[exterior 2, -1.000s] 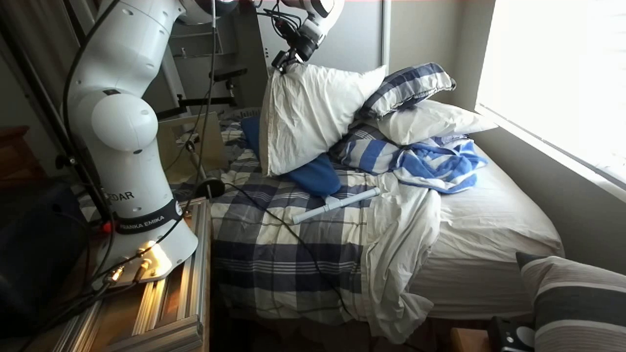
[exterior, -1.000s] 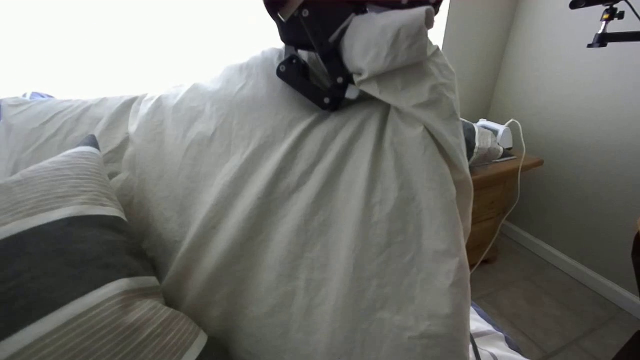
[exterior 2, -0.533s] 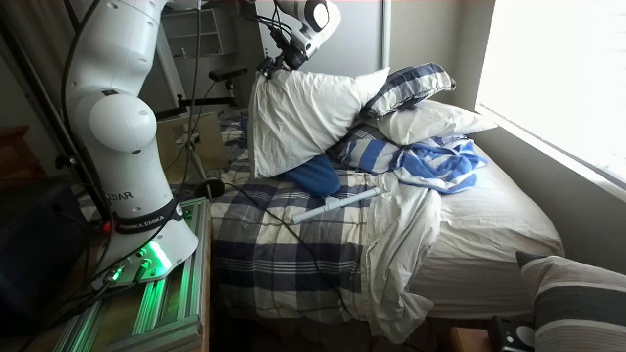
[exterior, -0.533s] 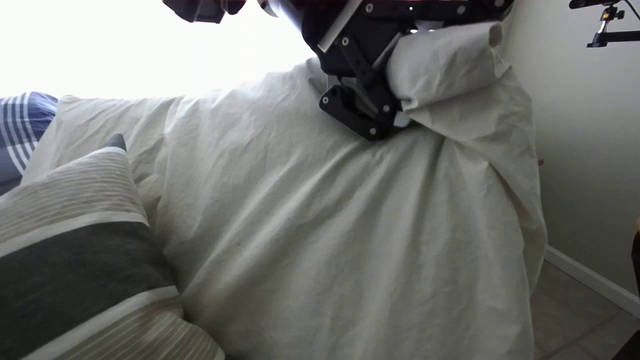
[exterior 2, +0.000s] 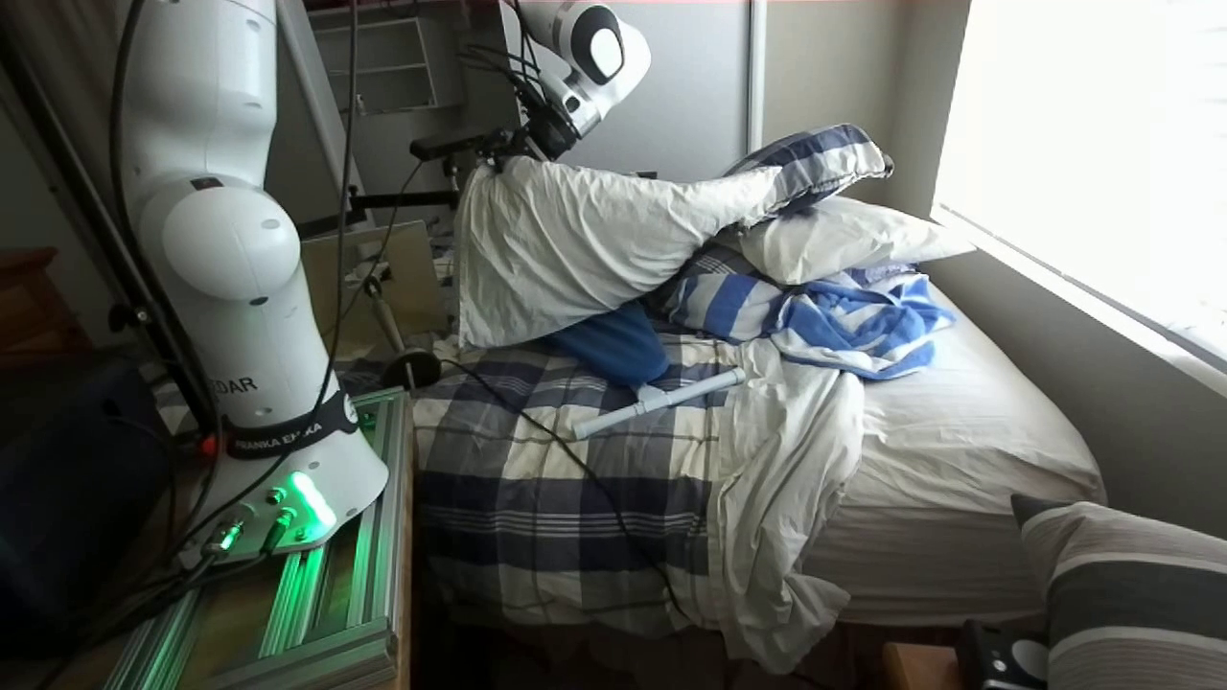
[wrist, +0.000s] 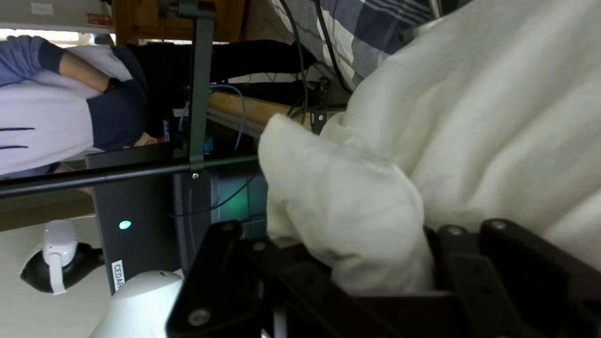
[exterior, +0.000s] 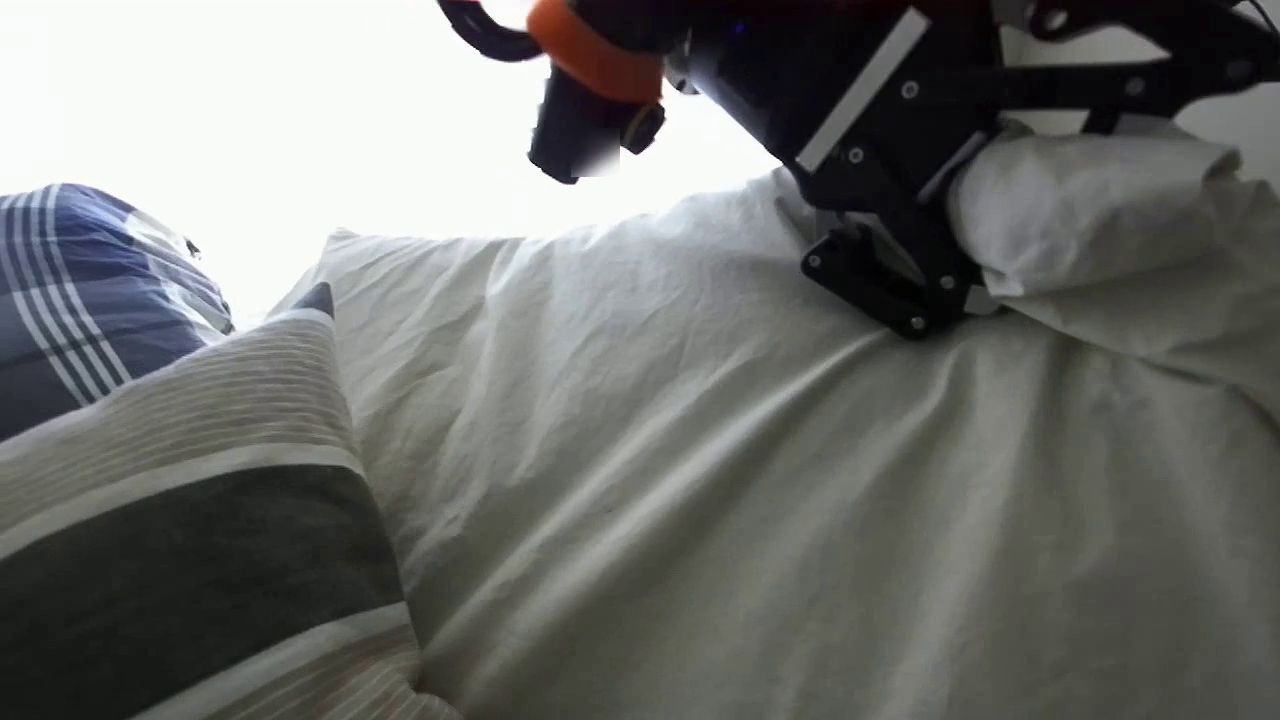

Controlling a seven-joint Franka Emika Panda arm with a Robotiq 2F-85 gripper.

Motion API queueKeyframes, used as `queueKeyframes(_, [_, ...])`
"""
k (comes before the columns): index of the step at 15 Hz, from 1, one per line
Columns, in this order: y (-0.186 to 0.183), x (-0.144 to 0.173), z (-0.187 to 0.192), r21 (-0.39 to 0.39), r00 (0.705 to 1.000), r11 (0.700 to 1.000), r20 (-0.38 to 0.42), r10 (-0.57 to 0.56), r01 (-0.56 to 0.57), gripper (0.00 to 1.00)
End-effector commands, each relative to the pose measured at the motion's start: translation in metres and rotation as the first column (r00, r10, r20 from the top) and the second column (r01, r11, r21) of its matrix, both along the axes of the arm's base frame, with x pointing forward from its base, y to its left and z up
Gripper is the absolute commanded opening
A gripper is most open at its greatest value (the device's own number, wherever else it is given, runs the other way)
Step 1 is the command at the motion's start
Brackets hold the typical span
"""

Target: Move the white pillow from the pile of pillows

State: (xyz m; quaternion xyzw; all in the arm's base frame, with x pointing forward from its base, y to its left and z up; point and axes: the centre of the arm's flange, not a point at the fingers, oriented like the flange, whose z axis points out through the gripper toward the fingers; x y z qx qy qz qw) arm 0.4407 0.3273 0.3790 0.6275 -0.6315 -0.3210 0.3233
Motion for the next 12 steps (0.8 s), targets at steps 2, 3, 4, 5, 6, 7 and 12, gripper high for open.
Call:
queueKeyframes(2, [-0.06,-0.07,-0.005,-0.094,0.989,0.995,0.145,0.038,-0.024,0.0])
queueKeyframes(3, [-0.067,-0.075,-0.009,-0.11,0.981,0.992,0.18,0.074,-0.054,0.25])
queueKeyframes(4, [-0.075,-0.081,-0.013,-0.136,0.969,0.986,0.215,0.122,-0.094,0.26])
queueKeyframes(5, [-0.083,-0.087,-0.014,-0.154,0.951,0.979,0.259,0.168,-0.131,0.32])
queueKeyframes(6, [-0.091,-0.093,-0.014,-0.17,0.934,0.973,0.297,0.201,-0.156,0.38])
queueKeyframes(7, [-0.093,-0.093,-0.01,-0.166,0.912,0.971,0.346,0.219,-0.17,0.44])
queueKeyframes(12, [-0.111,-0.09,0.019,-0.132,0.805,0.969,0.54,0.248,-0.21,0.8])
